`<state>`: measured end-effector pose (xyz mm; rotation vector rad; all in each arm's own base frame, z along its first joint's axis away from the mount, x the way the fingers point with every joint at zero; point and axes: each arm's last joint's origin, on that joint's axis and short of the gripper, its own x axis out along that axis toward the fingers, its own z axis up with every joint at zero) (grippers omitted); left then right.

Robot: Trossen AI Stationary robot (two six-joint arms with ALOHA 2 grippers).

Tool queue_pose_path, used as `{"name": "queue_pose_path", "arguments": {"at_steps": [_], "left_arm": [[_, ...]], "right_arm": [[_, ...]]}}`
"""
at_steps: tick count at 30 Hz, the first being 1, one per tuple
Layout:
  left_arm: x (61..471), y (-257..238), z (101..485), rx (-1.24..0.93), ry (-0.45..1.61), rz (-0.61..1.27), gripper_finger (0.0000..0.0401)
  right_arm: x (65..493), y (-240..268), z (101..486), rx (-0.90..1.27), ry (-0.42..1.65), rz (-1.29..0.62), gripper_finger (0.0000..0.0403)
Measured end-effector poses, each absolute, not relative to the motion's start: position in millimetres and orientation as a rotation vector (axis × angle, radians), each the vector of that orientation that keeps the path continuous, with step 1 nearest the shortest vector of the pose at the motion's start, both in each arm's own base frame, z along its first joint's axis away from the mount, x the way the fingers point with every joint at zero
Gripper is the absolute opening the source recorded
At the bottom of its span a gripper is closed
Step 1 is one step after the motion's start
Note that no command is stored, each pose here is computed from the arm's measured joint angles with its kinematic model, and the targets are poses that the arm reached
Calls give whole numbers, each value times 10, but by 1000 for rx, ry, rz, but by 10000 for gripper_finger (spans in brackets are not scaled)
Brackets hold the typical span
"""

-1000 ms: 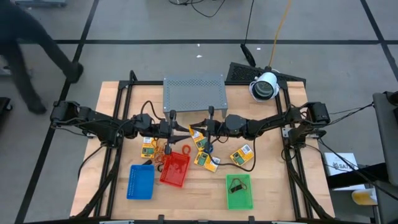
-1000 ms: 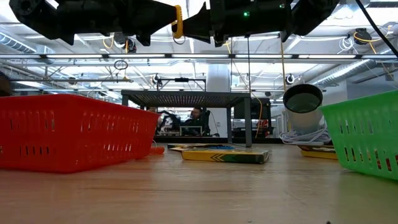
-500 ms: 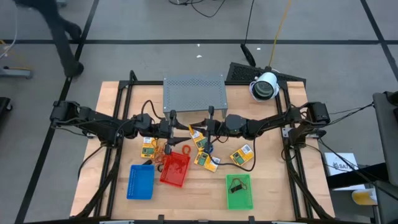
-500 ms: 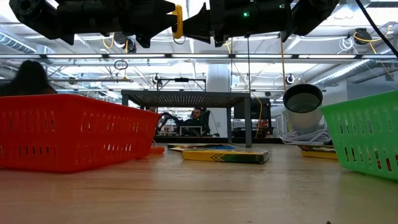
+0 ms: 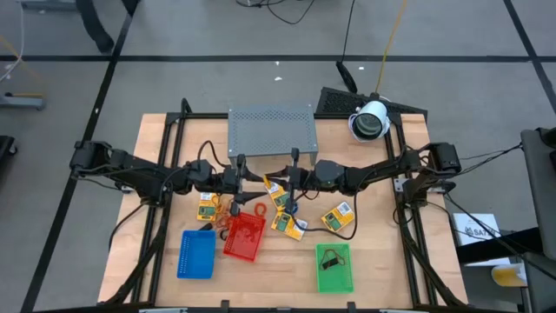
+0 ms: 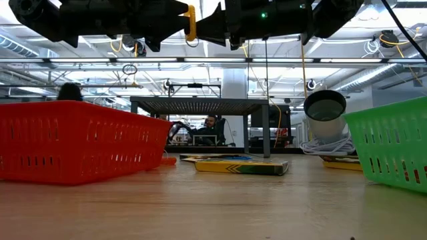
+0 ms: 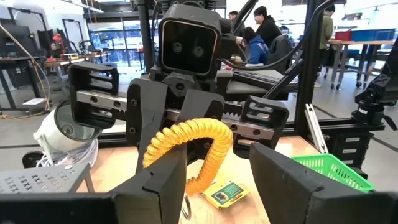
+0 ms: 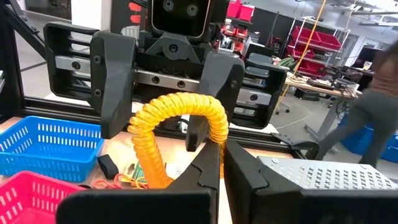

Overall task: Pick & Place Office Desk Supplies
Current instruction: Put the yellow spring keychain into the blue basket

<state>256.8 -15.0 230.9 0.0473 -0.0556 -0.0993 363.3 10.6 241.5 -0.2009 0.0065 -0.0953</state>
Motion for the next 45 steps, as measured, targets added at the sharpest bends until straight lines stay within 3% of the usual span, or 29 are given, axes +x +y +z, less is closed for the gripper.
{"name": "queue_pose_path", "arguments": {"at_steps": [13, 27, 45], "left_arm": [[2575, -112, 2315, 36, -56, 32, 186], [3130, -140, 2259, 80, 4, 41, 186], [3048, -139, 2328, 114, 85, 33, 186]], "right_arm": [[3631, 65, 2430, -222, -1, -160, 0], [3624, 51, 2397, -226, 8, -194, 0], [3617, 65, 2367, -209, 3, -171, 0]]}}
